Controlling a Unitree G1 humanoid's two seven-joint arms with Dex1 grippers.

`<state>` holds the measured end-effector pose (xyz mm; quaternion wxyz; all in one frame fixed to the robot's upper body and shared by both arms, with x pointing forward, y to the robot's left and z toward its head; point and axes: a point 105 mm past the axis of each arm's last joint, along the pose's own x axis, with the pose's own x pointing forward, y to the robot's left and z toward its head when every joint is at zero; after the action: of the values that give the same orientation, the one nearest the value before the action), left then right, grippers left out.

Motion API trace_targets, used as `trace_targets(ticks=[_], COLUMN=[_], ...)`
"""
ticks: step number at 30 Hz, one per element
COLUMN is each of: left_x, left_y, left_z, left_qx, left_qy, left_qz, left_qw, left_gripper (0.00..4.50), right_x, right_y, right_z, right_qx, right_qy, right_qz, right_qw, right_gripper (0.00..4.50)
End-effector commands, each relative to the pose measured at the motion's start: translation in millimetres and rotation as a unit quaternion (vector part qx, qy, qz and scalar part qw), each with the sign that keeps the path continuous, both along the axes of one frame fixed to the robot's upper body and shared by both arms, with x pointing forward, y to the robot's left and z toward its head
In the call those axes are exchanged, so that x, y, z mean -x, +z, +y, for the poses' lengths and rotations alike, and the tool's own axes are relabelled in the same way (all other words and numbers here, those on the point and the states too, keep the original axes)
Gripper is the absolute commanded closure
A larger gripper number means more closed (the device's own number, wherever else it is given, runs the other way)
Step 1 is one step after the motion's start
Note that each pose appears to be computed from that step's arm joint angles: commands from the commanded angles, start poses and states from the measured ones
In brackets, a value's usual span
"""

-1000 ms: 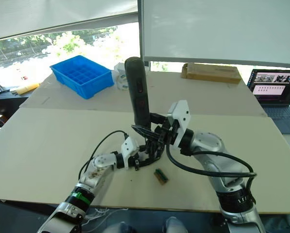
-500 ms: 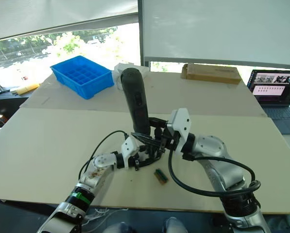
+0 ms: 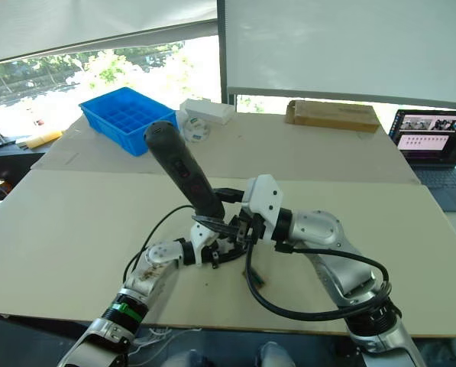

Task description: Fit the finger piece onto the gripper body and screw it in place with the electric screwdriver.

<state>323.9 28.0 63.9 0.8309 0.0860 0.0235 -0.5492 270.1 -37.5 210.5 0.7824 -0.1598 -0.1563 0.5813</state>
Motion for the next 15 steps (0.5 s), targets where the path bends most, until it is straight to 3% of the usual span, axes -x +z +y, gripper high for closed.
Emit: trace_targets(ticks=[1, 5, 15], left_x=[8.3, 8.7, 9.2], left_y=[-12.7, -13.1, -13.1], left_z=[1.6, 1.5, 1.9], left_qx=[-0.016, -0.018, -0.017], left_qy=[-0.016, -0.017, -0.017], left_qz=[0.021, 0.023, 0.022], left_qw=[1.000, 0.999, 0.999], left_gripper=[2.23, 2.23, 2.23], right_x=[-9.6, -12.5, -35.9], right_y=[-36.7, -30.5, -41.4], right_z=[-12.9, -13.6, -48.3], right_qx=[0.055, 0.001, -0.014], right_qy=[-0.031, -0.049, -0.134], right_qz=[0.062, 0.097, 0.149], right_qw=[0.996, 0.994, 0.980], right_gripper=[2.59, 2.59, 2.59])
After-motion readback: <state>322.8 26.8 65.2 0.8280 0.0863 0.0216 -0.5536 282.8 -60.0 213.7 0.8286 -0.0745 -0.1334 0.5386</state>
